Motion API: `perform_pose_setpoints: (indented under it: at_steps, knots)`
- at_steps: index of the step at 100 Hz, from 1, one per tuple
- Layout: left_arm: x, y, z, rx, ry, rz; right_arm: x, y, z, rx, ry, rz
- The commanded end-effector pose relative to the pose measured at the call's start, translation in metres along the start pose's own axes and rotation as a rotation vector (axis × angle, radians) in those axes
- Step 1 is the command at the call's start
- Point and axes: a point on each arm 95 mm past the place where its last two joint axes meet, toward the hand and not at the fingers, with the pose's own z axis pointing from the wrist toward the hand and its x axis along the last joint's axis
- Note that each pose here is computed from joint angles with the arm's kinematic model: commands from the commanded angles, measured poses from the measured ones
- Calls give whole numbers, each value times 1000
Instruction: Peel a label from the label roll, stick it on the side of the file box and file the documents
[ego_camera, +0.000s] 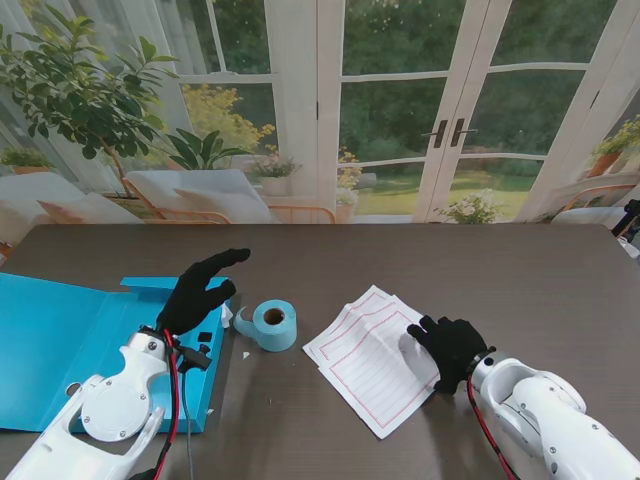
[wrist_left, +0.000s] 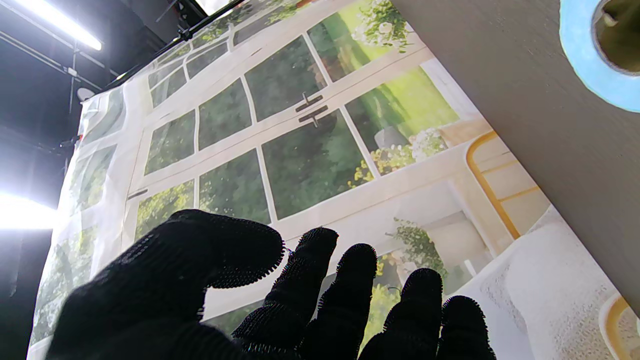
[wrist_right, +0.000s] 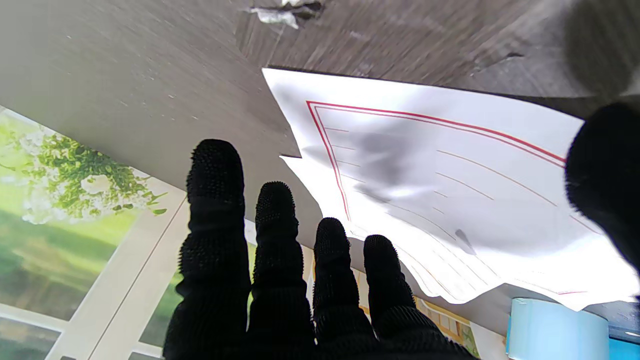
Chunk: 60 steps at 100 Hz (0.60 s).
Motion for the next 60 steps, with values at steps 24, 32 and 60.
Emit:
perform_pose_setpoints:
  at_steps: [24,32,60]
  knots:
    - [10,4,-2,-25,-5,-14,-1,-7,2,5,2,-122]
    - [11,5,-1,-28,-3,-14,2,-10,6,-19,11,-153]
    - [13,7,-3,-37,-10,-15,11,-15,10,-21,34,-177]
